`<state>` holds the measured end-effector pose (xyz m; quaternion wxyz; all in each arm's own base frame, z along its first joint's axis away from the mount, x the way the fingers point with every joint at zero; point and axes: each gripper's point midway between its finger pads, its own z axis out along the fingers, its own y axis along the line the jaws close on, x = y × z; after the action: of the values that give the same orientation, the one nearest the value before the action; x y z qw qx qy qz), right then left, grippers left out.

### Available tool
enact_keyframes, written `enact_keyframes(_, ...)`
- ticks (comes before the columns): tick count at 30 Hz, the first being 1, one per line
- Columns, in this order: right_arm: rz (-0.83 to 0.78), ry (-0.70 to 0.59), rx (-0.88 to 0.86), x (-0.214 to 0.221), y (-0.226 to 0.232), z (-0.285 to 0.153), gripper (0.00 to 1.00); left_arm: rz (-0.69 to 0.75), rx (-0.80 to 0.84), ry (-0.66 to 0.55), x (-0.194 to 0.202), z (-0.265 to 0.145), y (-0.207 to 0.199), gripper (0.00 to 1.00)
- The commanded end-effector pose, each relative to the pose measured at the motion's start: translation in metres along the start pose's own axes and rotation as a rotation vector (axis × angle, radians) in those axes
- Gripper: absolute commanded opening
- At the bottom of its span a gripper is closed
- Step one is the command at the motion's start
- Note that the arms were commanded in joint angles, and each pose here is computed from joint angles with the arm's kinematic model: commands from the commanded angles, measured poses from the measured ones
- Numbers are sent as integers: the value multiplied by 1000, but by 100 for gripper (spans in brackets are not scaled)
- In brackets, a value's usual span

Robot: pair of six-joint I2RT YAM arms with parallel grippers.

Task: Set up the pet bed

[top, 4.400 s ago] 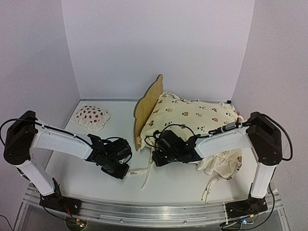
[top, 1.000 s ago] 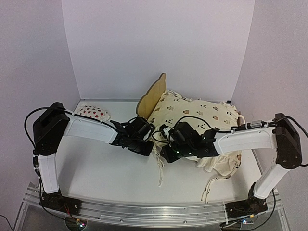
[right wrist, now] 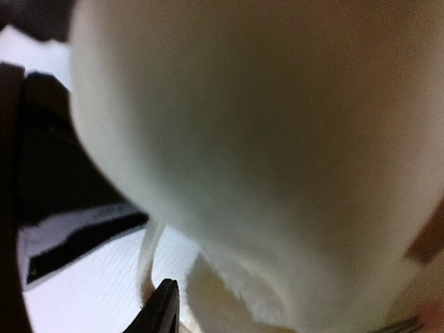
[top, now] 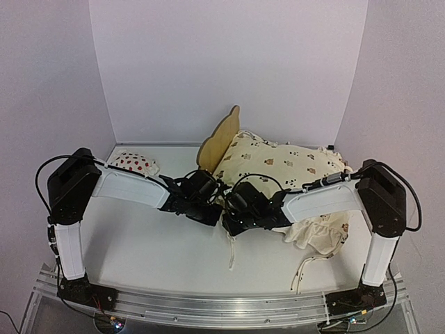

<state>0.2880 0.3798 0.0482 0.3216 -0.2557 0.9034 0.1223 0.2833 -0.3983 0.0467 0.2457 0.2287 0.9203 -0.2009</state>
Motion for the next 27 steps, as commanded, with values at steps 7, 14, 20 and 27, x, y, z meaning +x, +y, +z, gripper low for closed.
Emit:
enact_keyframes(7, 97, -65, -10, -9, -8, 24, 33, 14, 73, 3, 1, -5, -11, 0)
enact_keyframes(14, 104, -82, -8, -9, -10, 21, 6, 10, 83, 0, 2, -10, -12, 0)
enact_keyframes(20, 138, -82, -3, -8, -13, 13, 0, -10, 66, -8, 3, -23, -8, 11)
enact_keyframes(27, 112, -87, 80, -17, -16, -15, 0, -10, 14, -52, 6, -54, -3, 39)
